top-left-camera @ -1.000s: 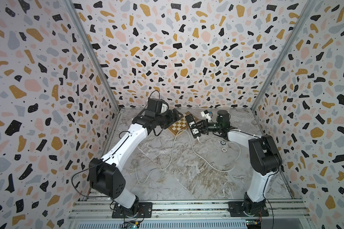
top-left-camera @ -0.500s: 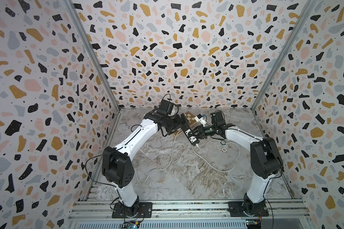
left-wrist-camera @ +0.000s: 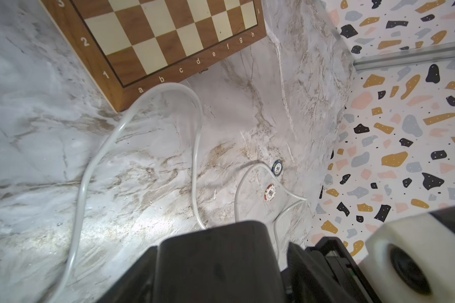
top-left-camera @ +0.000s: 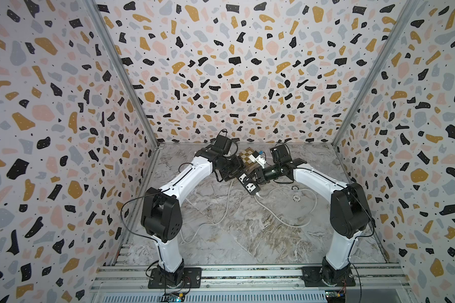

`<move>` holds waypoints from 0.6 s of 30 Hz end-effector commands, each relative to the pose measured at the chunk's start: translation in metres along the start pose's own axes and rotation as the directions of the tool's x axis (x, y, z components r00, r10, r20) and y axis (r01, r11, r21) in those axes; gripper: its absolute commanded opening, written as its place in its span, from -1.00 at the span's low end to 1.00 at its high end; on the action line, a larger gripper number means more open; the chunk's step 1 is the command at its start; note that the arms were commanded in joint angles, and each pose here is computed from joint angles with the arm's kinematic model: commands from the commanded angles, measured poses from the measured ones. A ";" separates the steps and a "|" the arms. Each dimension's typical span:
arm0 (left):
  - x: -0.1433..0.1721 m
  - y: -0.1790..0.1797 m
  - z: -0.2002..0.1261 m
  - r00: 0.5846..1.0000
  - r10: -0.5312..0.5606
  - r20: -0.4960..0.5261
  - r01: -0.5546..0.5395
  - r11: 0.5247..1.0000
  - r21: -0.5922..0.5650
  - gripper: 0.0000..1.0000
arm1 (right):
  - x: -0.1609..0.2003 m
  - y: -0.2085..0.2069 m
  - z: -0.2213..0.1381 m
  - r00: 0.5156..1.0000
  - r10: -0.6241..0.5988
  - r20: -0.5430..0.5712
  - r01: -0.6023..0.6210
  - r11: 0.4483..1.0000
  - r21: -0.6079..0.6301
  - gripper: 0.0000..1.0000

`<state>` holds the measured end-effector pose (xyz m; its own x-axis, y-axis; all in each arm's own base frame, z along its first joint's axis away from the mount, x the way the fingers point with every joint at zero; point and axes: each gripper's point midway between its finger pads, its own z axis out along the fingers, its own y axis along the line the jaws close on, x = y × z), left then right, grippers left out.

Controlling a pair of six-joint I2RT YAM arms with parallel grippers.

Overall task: Unwrap the cord wrapped around the power strip
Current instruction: Pick up the power strip from the center of the board.

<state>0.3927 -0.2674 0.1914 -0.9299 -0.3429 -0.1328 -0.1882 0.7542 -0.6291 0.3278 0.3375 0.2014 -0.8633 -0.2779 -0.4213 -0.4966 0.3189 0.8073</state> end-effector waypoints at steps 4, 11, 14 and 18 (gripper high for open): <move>-0.004 -0.009 -0.005 0.999 -0.021 0.027 0.021 1.000 0.021 0.02 | -0.008 0.019 -0.007 0.998 -0.068 0.006 0.068 0.998 0.011 -1.00; -0.007 -0.004 -0.007 0.991 -0.118 0.057 0.118 0.993 0.008 -0.63 | -0.010 0.014 -0.010 0.998 -0.056 -0.003 0.056 0.996 0.075 -0.91; -0.008 0.005 -0.008 0.978 -0.193 0.080 0.196 0.980 -0.031 -0.89 | -0.015 0.018 -0.021 0.997 -0.078 0.024 0.074 0.987 0.140 -0.06; -0.009 0.025 -0.013 0.940 -0.313 0.134 0.327 0.939 -0.105 -1.00 | -0.019 0.023 -0.063 0.985 -0.153 0.085 0.116 0.934 0.337 0.64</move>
<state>0.3958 -0.2547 0.1838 -0.8438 -0.5350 -0.0416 -0.4099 0.6926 -0.5936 0.3359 0.3228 0.2048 -0.8427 -0.2874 -0.4552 -0.5381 0.4779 0.6943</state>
